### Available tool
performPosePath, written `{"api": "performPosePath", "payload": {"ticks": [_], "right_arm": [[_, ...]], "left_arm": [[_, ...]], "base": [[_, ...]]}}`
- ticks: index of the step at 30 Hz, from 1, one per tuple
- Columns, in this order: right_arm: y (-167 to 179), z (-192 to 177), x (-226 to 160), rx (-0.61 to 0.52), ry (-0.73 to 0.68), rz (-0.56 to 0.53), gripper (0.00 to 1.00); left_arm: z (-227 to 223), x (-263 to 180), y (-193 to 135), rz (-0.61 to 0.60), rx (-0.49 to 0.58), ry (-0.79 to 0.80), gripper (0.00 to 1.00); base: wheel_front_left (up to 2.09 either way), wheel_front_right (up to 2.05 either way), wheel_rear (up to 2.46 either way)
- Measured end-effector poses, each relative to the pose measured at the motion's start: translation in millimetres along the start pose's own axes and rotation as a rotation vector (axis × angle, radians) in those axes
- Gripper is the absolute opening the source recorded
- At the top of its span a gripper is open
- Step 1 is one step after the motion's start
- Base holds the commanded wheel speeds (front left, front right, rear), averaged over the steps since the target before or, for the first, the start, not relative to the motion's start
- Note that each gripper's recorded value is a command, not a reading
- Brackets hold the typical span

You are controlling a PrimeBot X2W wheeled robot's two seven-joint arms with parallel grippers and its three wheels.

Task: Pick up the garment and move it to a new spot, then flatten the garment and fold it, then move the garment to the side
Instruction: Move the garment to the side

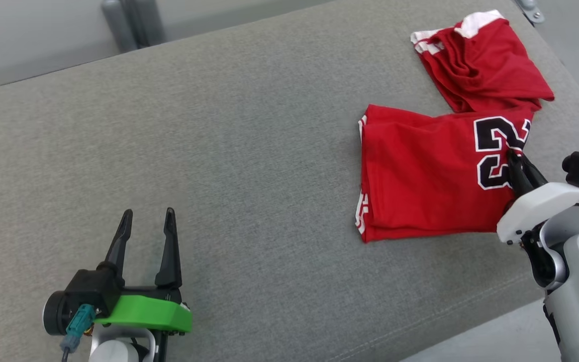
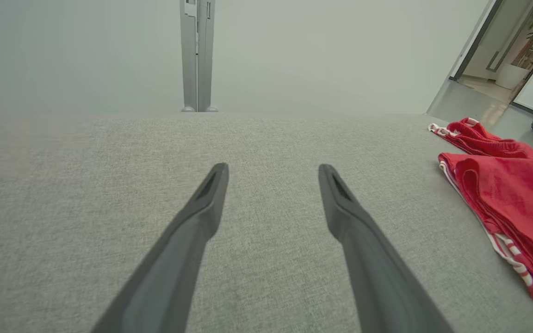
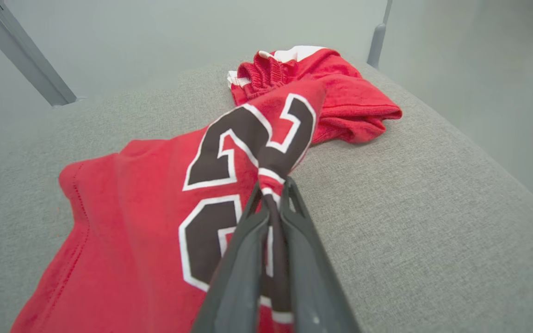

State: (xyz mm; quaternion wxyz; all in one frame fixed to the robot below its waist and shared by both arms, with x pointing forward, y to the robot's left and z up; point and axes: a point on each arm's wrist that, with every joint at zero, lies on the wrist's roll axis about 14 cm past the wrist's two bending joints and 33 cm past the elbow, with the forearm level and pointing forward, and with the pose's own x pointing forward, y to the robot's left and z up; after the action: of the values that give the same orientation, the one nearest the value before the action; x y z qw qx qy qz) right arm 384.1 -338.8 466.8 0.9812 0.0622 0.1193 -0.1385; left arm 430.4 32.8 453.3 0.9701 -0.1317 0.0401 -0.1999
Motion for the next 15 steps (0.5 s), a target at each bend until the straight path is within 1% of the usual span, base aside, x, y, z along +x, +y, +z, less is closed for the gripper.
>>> {"api": "performPosePath", "payload": {"ticks": [3, 8, 15], "right_arm": [[-9, 1, -1, -0.005, 0.000, -0.028, 0.00], [-11, -2, 6, -0.026, 0.012, -0.039, 0.00], [-4, 3, 19, -0.058, 0.004, -0.017, 0.00]], "left_arm": [[-10, 10, -9, -0.036, -0.007, 0.020, 1.00], [-25, 19, -15, -0.062, -0.026, 0.050, 1.00], [-24, 13, -2, -0.021, -0.025, 0.049, 1.00]], "base": [[0.00, 0.00, 0.00], [0.00, 0.00, 0.00], [0.00, 0.00, 0.00]]}}
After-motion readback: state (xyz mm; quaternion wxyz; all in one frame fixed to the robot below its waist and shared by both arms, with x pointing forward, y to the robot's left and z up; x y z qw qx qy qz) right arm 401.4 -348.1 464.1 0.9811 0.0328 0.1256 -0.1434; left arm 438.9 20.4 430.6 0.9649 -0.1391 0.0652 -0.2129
